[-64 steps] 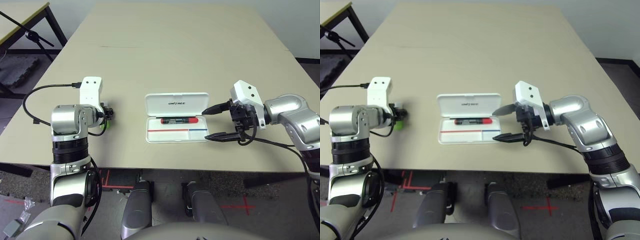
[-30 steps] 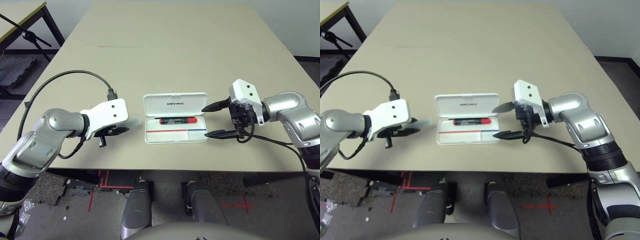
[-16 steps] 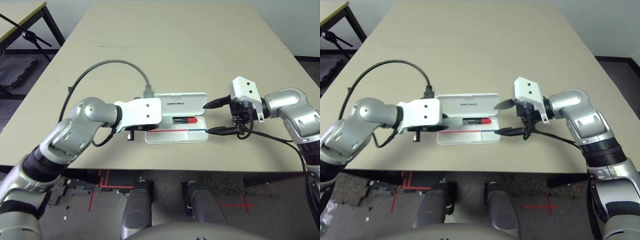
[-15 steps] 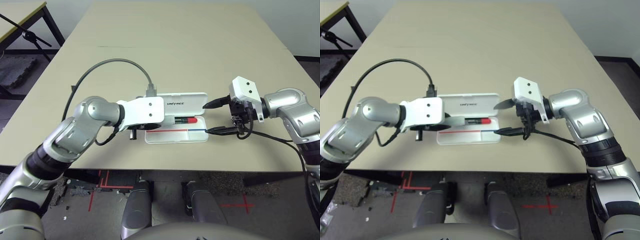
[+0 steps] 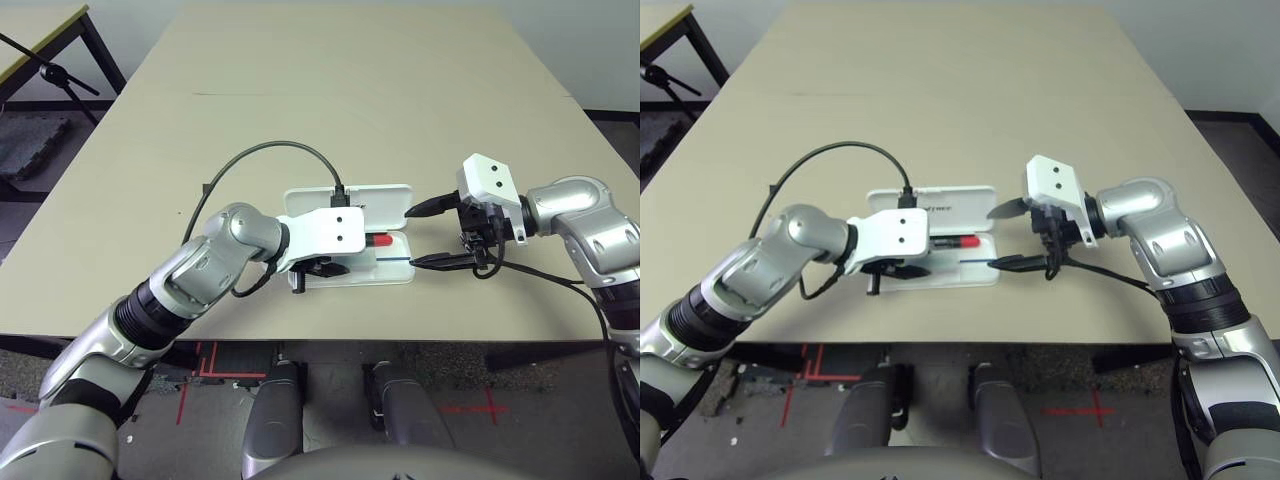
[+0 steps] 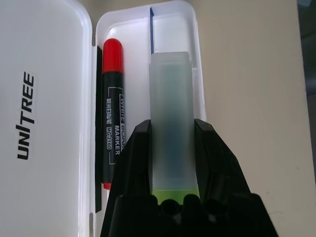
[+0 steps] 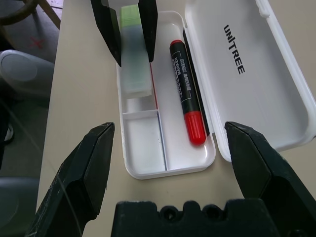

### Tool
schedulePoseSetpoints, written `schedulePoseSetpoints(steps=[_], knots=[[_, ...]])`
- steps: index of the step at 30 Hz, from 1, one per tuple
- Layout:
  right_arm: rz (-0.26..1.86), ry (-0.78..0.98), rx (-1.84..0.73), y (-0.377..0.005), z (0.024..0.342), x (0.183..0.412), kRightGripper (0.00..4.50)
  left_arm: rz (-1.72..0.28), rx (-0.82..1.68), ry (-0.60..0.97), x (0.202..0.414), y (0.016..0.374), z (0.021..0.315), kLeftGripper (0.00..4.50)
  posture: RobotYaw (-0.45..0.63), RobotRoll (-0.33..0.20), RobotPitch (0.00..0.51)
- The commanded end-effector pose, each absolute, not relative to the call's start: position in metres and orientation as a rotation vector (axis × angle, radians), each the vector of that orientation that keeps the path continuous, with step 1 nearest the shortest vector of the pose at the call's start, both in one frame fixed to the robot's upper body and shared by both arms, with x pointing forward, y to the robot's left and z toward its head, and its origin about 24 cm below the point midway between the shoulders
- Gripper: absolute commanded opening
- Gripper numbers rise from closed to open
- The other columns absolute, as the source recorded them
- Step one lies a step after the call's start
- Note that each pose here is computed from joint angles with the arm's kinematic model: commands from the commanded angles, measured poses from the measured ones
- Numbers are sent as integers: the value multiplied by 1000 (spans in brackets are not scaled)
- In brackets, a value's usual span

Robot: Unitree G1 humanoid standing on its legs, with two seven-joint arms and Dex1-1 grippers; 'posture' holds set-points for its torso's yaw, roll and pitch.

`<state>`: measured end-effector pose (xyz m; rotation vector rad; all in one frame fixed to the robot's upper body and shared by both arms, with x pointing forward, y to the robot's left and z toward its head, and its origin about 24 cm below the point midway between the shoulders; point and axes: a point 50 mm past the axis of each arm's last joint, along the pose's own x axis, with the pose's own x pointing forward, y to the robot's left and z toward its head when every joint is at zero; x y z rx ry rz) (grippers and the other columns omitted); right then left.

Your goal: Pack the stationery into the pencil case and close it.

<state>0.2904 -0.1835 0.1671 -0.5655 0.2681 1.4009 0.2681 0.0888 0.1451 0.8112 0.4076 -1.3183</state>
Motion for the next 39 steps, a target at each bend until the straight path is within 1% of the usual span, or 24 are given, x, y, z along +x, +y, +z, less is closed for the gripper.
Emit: schedulePoseSetpoints(steps=[1, 15, 20, 24, 28, 33, 39], knots=[[1402, 278, -578, -184, 164, 289, 4500, -1314, 810, 435, 267, 86, 140, 1088, 46, 0, 138], [1402, 275, -583, -183, 162, 290, 4500, -1331, 822, 481, 265, 91, 133, 1088, 46, 0, 132], [1398, 273, -586, -183, 162, 291, 4500, -1337, 820, 469, 264, 91, 134, 2819, 46, 0, 132], [1396, 284, -590, -184, 160, 291, 4500, -1339, 802, 427, 265, 92, 139, 4409, 44, 0, 131], [1394, 293, -593, -186, 160, 291, 4500, -1345, 777, 345, 264, 98, 148, 4460, 43, 0, 130], [1393, 327, -596, -192, 158, 289, 4500, -1321, 734, 242, 260, 120, 169, 4460, 49, 0, 128], [1384, 347, -596, -196, 156, 289, 4500, -1260, 764, 244, 257, 145, 181, 4460, 69, 0, 129]])
